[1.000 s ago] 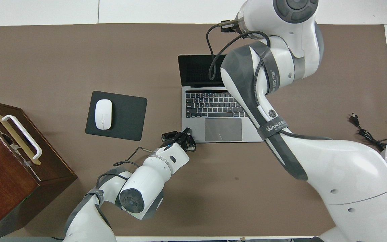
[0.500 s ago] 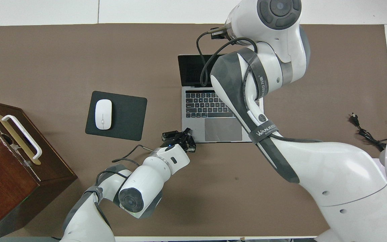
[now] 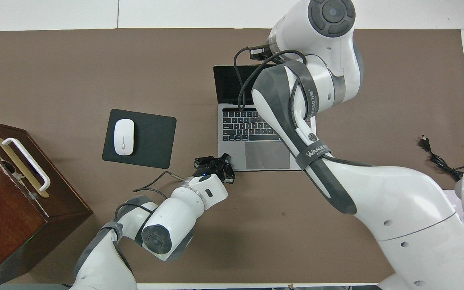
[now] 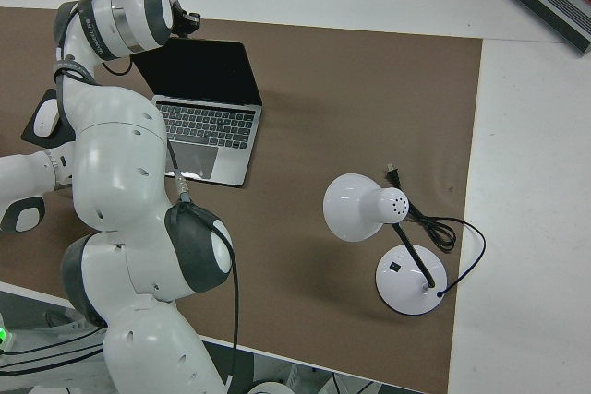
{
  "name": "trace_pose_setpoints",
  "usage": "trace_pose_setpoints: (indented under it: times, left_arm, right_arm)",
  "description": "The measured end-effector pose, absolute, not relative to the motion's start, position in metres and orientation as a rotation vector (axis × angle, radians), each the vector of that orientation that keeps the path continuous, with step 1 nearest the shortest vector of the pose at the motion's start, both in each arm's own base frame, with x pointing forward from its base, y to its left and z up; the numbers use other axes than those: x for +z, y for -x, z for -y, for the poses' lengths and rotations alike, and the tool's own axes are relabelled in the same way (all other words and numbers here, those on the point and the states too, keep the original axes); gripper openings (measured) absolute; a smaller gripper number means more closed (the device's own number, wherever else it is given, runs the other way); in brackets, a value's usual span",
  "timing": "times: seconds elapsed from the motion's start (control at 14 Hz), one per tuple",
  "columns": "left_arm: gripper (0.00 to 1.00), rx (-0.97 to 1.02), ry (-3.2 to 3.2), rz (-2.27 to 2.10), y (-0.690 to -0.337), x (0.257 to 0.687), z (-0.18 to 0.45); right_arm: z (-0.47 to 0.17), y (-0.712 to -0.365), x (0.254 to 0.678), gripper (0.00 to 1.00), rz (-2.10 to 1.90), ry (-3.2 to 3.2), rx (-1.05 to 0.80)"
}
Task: Close laptop with both arms
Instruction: 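Hook the right gripper over the laptop screen's top edge, then push the screen down toward the keyboard with the right gripper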
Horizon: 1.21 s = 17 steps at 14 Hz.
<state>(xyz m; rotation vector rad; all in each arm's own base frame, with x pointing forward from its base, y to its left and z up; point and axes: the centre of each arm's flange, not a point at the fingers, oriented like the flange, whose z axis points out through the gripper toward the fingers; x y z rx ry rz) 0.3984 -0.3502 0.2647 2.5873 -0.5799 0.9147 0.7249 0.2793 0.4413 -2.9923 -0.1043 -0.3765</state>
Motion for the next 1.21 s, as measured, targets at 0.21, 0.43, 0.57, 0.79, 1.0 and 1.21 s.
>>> trace_pose_setpoints:
  times: [0.21,0.43,0.57,0.79,1.0,1.21]
  left_arm:
    - [0.01,0.917,-2.587,0.589,-0.398,0.265,0.35]
    - [0.01,0.917,-2.587,0.591,-0.398,0.265,0.35]
    - [0.01,0.917,-2.587,0.592,-0.398,0.265,0.35]
    - [0.01,0.918,-2.587,0.593,-0.398,0.265,0.35]
    - [0.01,0.918,-2.586,0.595,-0.398,0.265,0.35]
    - [0.01,0.918,-2.586,0.596,-0.398,0.265,0.35]
  right_arm:
    - [-0.272,-0.72,0.43,0.01,0.064,2.98,-0.262]
    - [-0.254,-0.715,0.418,0.01,-0.005,2.955,-0.115]
    - [-0.24,-0.713,0.409,0.01,-0.044,2.948,-0.033]
    - [-0.234,-0.708,0.389,0.01,-0.06,2.959,0.043]
    - [-0.234,-0.704,0.378,0.01,-0.062,2.964,0.077]
    - [-0.236,-0.7,0.367,0.01,-0.068,2.954,0.116]
